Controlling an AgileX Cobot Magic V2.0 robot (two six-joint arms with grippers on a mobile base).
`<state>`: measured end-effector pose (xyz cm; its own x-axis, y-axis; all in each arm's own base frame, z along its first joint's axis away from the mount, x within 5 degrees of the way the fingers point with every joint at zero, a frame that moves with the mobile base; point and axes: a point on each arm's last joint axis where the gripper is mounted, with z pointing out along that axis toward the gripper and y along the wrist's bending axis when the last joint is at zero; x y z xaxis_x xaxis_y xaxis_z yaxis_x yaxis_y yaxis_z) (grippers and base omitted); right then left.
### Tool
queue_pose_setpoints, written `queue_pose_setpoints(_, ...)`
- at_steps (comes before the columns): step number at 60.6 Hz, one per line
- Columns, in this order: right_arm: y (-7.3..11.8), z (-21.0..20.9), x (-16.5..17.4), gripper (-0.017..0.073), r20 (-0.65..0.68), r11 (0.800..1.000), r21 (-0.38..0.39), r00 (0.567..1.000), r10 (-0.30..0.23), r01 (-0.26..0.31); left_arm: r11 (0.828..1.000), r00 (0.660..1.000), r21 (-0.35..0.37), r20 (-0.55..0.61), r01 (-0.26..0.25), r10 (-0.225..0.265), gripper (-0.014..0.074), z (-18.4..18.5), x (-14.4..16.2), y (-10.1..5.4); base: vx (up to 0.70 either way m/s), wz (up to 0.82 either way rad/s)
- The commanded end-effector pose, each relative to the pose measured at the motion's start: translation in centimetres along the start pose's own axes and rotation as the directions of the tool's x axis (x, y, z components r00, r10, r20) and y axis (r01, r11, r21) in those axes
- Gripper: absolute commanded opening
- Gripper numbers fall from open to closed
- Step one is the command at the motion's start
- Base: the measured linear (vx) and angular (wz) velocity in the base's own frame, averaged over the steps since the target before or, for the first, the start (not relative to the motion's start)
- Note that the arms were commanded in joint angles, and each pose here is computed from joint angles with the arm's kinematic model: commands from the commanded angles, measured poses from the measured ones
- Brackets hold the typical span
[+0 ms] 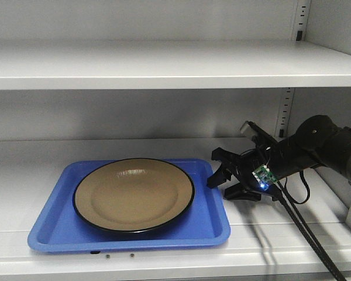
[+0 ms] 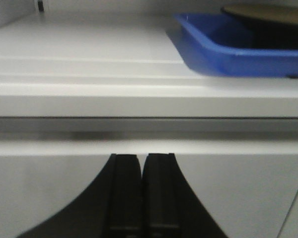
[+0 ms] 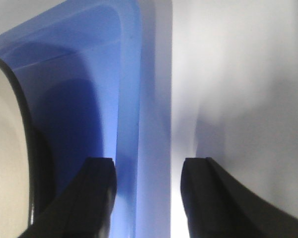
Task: Place disk in tray to left cabinet
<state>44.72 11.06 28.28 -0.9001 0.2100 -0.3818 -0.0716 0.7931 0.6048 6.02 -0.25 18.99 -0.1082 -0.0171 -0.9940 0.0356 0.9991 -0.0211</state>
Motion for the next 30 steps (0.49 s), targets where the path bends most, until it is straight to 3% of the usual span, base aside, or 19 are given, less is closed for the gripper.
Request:
queue_pose_setpoints(1, 2.49, -3.39, -0.95, 0.0386, 0.107, 0.997, -0.057, 0.994, -0.036, 0.042, 1.0, 0.998, -0.006, 0.067, 0.001, -0.001, 0.0011, -0.37, 0.1, 0.05, 0.0, 0.0)
queue_pose_setpoints(17, 2.5, -3.39, -0.92, 0.0386, 0.103, 0.997, -0.057, 0.994, -0.036, 0.042, 0.997, 0.998, -0.082, 0.06, 0.01, -0.005, 0.0011, -0.35, 0.18, 0.48, 0.0, 0.0)
queue_pose_setpoints(30, 2.5, -3.39, -0.92, 0.0386, 0.103, 0.997, -0.057, 0.994, -0.036, 0.042, 0.996, 0.998, -0.084, 0.054, 0.012, -0.008, 0.0011, -0.33, 0.23, 0.49, 0.0, 0.0)
